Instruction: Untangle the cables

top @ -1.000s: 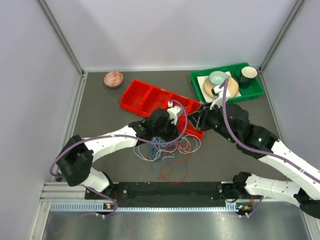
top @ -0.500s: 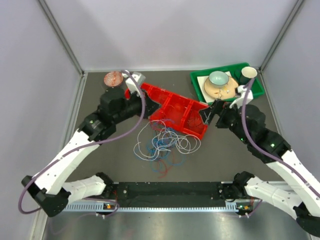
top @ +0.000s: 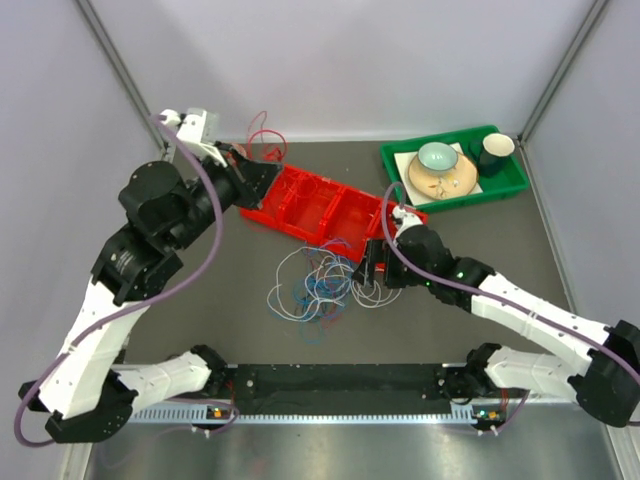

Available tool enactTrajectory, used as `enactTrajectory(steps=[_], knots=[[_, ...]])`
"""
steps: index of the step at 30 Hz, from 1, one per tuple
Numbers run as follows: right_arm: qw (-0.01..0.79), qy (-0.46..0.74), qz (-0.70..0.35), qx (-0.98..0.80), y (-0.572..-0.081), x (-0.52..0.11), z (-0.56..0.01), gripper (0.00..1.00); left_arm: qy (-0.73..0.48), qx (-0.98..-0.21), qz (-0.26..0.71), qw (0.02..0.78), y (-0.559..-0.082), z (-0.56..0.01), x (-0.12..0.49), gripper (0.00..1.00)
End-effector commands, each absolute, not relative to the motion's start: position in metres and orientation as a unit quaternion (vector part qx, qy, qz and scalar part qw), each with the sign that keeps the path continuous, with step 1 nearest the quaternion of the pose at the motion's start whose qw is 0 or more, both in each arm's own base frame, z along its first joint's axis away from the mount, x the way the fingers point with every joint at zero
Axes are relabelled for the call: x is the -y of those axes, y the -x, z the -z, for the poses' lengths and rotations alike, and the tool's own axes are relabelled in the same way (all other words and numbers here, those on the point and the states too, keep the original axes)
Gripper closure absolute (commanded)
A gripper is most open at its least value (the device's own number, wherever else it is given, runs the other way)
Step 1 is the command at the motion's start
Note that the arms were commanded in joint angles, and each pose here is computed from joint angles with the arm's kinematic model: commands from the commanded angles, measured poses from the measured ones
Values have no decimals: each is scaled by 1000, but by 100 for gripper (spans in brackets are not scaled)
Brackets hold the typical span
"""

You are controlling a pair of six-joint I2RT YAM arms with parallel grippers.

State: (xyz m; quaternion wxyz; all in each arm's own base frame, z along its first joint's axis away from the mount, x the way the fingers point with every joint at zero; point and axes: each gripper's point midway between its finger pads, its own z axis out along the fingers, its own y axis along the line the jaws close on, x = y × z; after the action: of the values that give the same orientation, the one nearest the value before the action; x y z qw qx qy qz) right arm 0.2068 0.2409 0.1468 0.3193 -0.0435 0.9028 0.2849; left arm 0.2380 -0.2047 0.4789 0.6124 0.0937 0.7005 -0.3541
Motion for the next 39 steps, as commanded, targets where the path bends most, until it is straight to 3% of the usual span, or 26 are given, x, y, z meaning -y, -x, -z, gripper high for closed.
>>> enactTrajectory(steps=[1,15,20,22,28,32,35,36,39], knots=[[352,45,-352,-866,-215,-273,-168,1,-28,-665,327,671,-240,-519,170,100],[312,100,-342,-881,-213,-308,-132,3,56,-616,302,725,-233,-573,125,100],[301,105,-345,-883,-211,-317,-120,16,53,-602,314,733,-229,-587,125,100],[291,103,-352,-884,-211,-323,-115,30,49,-596,321,734,-227,-592,127,100],[285,106,-362,-881,-213,-343,-107,34,48,-594,326,734,-225,-595,127,100],[285,101,-360,-883,-216,-349,-101,51,51,-590,320,739,-223,-596,122,100],[286,97,-357,-884,-217,-348,-96,81,56,-590,307,745,-223,-597,116,100],[283,97,-353,-886,-215,-345,-92,98,56,-590,302,747,-223,-599,114,100],[281,92,-343,-892,-210,-335,-83,100,60,-586,292,754,-223,-606,109,100]])
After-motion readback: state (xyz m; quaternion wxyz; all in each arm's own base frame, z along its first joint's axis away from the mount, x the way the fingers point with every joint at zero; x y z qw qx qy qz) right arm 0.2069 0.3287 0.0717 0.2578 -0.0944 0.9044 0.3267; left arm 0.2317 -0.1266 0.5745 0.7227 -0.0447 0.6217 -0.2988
